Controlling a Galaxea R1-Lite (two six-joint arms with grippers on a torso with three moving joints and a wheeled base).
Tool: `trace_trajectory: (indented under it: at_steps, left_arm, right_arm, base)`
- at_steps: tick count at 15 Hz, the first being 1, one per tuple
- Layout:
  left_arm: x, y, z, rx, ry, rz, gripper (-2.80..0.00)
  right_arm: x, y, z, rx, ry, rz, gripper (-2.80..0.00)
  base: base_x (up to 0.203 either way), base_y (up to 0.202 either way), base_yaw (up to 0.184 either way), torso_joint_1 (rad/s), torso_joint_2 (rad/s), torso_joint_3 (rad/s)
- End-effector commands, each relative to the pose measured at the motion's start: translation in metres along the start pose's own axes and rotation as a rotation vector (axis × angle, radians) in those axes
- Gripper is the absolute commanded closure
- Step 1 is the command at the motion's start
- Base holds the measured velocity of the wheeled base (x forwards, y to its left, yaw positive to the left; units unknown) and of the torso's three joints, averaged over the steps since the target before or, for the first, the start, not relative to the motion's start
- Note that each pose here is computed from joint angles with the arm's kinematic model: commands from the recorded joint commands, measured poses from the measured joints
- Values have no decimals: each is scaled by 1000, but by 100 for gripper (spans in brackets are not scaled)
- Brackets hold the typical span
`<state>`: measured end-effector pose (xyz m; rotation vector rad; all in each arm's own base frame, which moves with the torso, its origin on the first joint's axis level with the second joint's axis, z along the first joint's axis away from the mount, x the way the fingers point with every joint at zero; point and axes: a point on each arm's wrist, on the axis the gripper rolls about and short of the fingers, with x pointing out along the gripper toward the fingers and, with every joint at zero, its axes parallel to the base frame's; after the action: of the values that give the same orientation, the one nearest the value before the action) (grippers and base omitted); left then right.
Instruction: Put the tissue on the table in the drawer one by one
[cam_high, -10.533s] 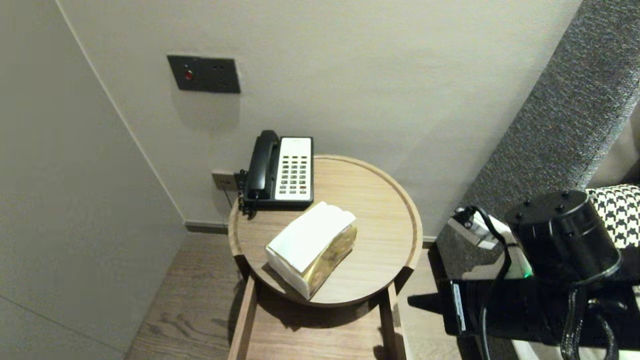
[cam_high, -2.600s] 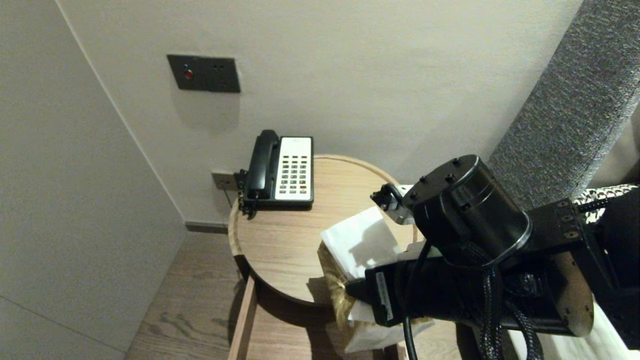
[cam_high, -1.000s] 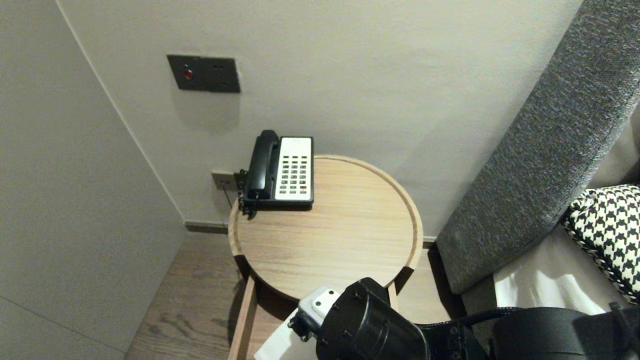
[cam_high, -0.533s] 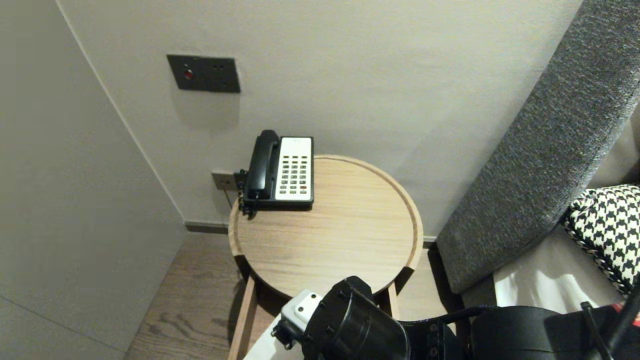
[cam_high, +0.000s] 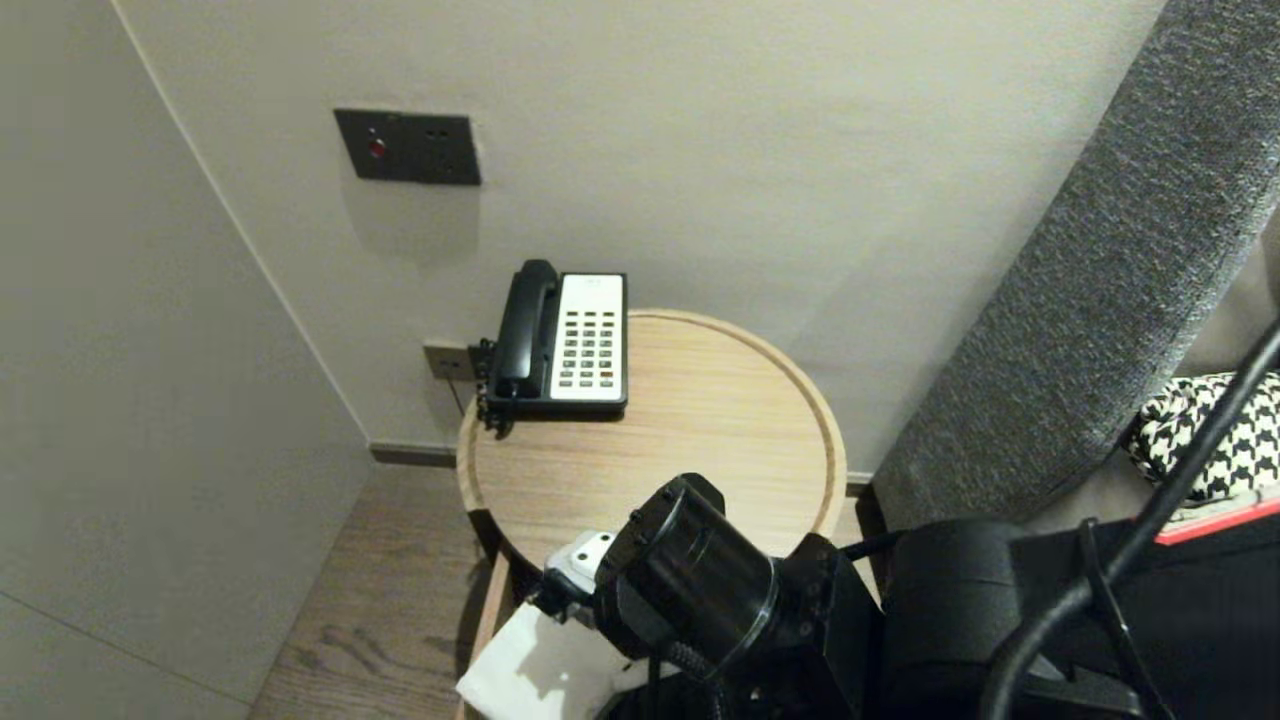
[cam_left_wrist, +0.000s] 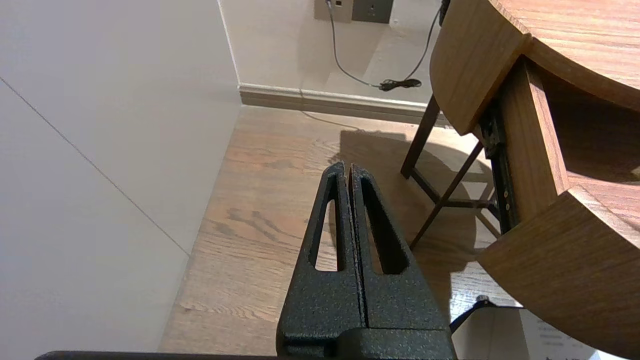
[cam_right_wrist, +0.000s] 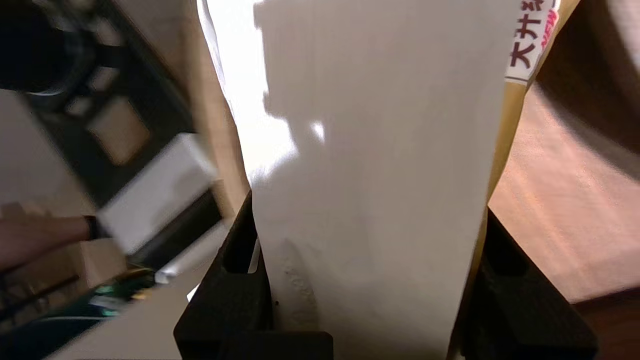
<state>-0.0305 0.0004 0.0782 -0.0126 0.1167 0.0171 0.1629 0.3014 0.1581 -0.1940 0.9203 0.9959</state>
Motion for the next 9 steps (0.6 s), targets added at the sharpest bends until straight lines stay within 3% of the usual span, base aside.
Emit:
trace_trajectory:
  at_steps: [1,9]
  left_arm:
    - [0,0,0,0,1,1,0]
    - [0,0,0,0,0,1,0]
  right_arm:
    - [9,-10,3,7,12,-17,0]
    - [29,-20,-1,20,60,-37,0]
  base:
    - [0,0,0,0,0,0]
    - [0,0,0,0,0,0]
